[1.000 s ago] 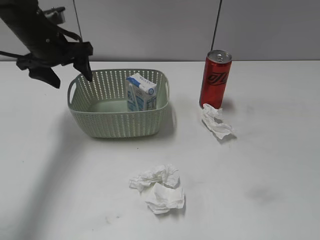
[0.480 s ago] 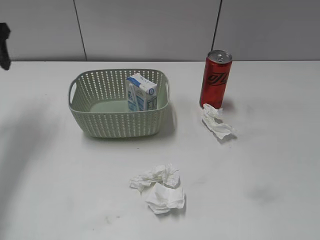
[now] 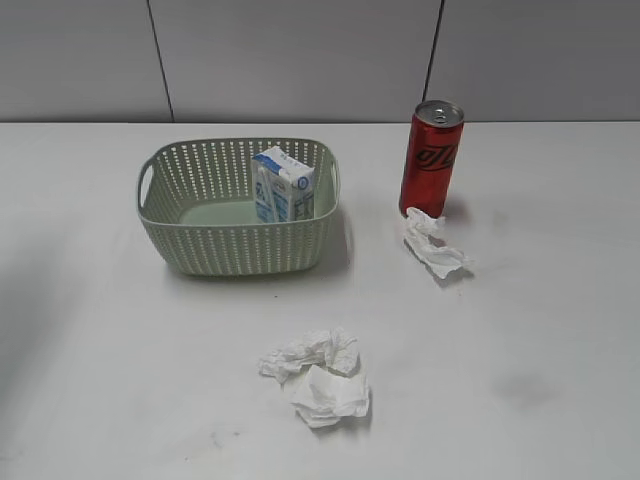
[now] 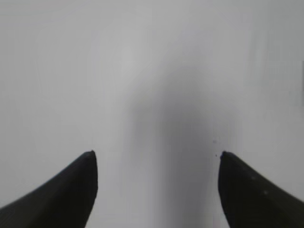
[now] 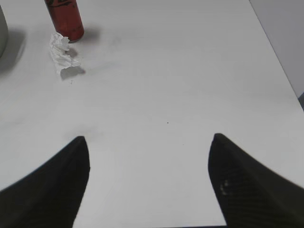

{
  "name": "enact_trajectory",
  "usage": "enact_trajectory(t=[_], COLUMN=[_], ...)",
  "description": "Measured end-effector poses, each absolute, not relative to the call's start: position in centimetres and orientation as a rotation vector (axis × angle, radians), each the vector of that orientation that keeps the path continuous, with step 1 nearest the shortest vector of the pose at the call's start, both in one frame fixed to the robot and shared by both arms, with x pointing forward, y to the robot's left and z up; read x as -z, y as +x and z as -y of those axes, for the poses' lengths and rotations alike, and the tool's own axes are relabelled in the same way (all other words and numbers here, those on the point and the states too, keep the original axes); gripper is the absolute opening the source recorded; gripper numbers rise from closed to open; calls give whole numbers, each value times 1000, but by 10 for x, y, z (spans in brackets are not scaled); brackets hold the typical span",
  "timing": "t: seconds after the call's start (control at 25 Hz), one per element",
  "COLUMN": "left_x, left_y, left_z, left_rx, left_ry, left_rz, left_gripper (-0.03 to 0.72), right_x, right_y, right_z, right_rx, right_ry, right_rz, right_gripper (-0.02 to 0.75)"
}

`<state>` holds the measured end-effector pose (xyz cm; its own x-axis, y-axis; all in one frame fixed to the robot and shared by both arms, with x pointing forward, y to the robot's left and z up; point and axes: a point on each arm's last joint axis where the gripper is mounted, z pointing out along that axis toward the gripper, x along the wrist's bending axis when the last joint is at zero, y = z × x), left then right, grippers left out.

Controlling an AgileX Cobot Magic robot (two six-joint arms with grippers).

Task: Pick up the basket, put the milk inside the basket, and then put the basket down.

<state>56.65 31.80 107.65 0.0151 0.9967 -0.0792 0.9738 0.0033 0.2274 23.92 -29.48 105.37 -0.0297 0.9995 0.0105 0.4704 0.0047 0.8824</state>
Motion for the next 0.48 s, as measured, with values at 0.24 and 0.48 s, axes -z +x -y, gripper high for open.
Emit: enact_trajectory(t=[0.24, 0.48], left_x=[-1086, -1088], left_y=[491, 426], left_z=[-312, -307], left_rx=[-229, -356], left_ry=[2071, 2024], left_rz=[-1997, -1921], left_gripper=[594, 593], right_x=[-1054, -1054], right_y=[239, 239], right_z=[295, 295], right_rx=[-962, -962], right_ry=[1548, 1548], right_rz=[-1585, -1585], right_gripper=[590, 590])
